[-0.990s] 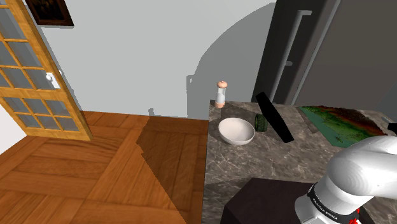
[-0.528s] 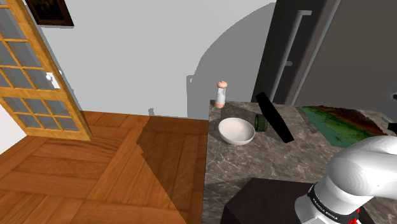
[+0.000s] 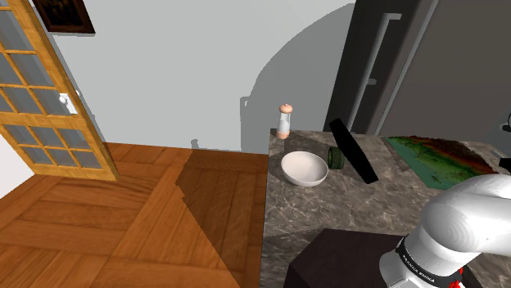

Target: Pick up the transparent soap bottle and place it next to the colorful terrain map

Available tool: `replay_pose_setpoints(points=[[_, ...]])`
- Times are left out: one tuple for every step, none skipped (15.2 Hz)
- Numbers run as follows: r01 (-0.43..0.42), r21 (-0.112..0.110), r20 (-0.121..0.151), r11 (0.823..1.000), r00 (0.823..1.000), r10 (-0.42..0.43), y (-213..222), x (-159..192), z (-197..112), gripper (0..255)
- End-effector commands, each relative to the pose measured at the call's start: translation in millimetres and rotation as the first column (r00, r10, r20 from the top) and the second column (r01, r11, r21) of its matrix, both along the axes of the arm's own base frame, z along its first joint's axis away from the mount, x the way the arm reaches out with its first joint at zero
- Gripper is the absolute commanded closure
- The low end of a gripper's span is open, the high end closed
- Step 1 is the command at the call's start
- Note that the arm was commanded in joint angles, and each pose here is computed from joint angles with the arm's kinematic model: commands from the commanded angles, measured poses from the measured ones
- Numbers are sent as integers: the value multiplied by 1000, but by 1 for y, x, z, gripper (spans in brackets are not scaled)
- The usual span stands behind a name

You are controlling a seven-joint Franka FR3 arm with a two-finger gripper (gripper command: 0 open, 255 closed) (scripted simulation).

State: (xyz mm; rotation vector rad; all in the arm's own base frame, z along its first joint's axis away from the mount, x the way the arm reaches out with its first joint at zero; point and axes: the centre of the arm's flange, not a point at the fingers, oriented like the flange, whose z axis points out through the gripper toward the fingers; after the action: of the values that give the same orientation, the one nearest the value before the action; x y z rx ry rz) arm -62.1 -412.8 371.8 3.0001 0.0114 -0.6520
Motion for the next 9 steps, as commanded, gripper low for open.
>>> replay_pose_setpoints(points=[[0,0,0,1000,1000,0,0,0,0,255],[0,0,0,1000,1000,0,0,0,0,0],[0,0,0,1000,1000,0,0,0,0,0],[0,0,0,1000,1000,0,0,0,0,0],[0,0,0,1000,1000,0,0,0,0,0],[0,0,0,1000,1000,0,0,0,0,0],[0,0,0,1000,1000,0,0,0,0,0],[0,0,0,1000,1000,0,1,5,12,0],[0,0,0,1000,1000,0,2,11,24,0]])
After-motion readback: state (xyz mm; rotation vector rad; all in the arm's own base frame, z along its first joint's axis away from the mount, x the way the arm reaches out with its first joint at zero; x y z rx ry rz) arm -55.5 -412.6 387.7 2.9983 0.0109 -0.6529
